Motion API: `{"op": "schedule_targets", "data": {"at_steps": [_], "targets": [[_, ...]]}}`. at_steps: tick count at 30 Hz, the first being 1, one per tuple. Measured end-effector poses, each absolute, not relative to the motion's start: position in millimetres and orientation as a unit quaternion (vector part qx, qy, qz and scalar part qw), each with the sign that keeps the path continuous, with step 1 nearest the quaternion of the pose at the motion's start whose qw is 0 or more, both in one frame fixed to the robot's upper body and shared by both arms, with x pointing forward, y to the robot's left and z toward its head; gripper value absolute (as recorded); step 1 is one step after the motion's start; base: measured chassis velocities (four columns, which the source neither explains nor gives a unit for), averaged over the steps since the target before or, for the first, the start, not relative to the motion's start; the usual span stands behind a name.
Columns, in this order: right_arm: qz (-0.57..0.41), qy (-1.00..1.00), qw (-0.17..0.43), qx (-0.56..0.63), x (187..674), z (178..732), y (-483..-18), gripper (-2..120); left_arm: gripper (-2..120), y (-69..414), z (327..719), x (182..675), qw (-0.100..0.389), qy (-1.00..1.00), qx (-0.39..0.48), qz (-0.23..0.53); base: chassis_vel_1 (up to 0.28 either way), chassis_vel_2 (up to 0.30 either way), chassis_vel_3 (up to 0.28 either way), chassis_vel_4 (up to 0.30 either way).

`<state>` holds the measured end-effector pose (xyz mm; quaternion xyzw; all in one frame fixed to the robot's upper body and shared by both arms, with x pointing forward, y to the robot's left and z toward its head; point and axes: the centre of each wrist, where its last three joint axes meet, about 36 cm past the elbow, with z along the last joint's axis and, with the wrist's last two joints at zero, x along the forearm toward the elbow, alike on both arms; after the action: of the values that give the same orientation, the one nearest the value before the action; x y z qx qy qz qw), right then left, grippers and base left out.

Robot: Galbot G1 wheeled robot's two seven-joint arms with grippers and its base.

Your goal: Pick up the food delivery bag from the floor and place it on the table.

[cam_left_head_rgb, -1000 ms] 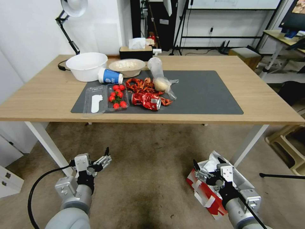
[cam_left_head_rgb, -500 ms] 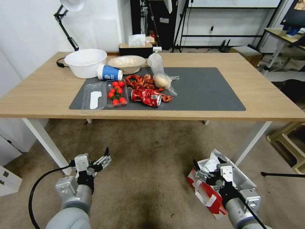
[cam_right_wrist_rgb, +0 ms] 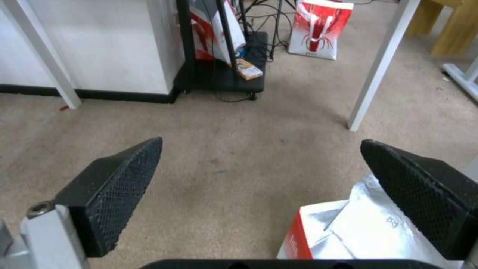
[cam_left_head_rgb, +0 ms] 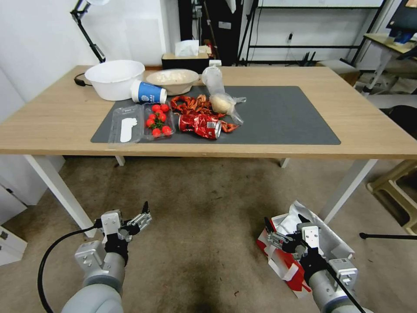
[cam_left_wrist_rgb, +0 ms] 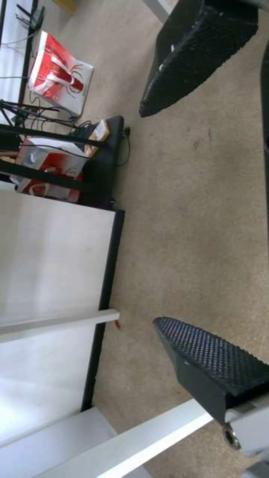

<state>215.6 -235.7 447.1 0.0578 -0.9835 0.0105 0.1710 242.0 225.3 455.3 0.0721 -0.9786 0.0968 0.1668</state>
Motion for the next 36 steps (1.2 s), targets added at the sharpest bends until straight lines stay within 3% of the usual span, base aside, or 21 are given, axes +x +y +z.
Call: {"op": "schedule_targets", "data": {"at_steps": [36], "targets": [[0.008,-0.983,0.175,0.056,215.8,444.3,-235.5,100,100,225.7,452.7,242.7,0.169,-0.978,0.072,0.093,0.0,0.0,0.0,0.0]]}}
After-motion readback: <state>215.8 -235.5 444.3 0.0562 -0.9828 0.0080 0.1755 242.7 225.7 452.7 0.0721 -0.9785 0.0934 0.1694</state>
